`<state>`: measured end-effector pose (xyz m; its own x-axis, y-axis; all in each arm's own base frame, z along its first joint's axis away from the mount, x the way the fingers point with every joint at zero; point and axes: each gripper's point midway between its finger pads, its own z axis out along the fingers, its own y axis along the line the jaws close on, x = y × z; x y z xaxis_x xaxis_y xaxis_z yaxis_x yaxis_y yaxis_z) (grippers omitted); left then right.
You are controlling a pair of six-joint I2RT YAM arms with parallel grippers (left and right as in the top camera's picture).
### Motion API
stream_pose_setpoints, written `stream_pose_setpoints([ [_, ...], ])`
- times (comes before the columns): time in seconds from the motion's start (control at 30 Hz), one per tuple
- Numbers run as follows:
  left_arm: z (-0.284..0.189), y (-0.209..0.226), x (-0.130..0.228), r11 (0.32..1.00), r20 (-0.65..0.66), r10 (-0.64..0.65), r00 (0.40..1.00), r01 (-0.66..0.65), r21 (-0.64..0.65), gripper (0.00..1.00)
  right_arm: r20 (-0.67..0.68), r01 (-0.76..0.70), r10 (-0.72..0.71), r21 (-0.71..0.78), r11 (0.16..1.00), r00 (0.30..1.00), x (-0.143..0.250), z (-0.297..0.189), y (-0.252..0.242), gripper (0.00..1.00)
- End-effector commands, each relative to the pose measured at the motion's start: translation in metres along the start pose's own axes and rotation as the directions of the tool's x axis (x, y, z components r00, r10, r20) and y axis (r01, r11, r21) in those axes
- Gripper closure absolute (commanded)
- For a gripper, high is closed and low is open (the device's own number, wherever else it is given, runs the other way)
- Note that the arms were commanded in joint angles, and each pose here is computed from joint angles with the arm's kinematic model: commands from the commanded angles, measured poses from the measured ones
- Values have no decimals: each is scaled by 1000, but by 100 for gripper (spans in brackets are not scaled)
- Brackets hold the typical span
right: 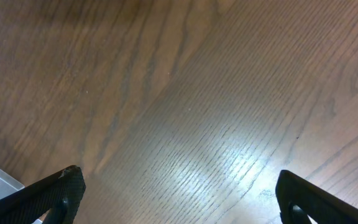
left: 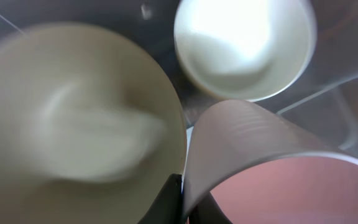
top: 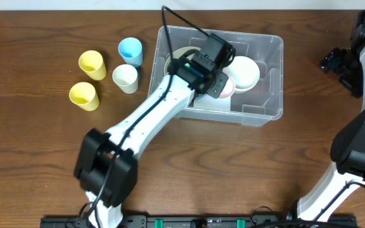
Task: Pack container
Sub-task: 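Lower the pink cup into the bin and open the left gripper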
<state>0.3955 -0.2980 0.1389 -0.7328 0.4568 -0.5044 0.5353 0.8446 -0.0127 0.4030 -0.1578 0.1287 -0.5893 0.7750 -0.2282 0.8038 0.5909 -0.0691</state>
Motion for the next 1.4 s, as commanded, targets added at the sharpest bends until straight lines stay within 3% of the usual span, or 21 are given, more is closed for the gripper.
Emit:
stream_pose_setpoints([
  [0.0, 14, -1, 1, 1000, -15, 22, 1000, -22, -4, 93, 9, -15, 15, 13, 1000, 1000, -2, -1, -4, 1],
  [0.27, 23, -14, 7, 998, -41, 29, 999, -26, 54, 93, 8, -15, 15, 13, 1000, 1000, -2, -1, -4, 1],
  [0.8, 26, -15, 31, 998, -124, 37, 992, -31, 51, 93, 9, -15, 15, 13, 1000, 1000, -2, -1, -4, 1],
  [0.9, 26, -15, 31, 998, -124, 37, 992, -31, 51, 88, 9, -15, 15, 13, 1000, 1000, -2, -1, -4, 1],
  [1.2, 26, -15, 30, 998, -123, 37, 992, -31, 51, 87, 9, -15, 15, 13, 1000, 1000, -2, -1, -4, 1],
  [1.37, 21, -16, 19, 998, -81, 36, 996, -31, 54, 78, 9, -15, 15, 13, 1000, 1000, -2, -1, -4, 1],
])
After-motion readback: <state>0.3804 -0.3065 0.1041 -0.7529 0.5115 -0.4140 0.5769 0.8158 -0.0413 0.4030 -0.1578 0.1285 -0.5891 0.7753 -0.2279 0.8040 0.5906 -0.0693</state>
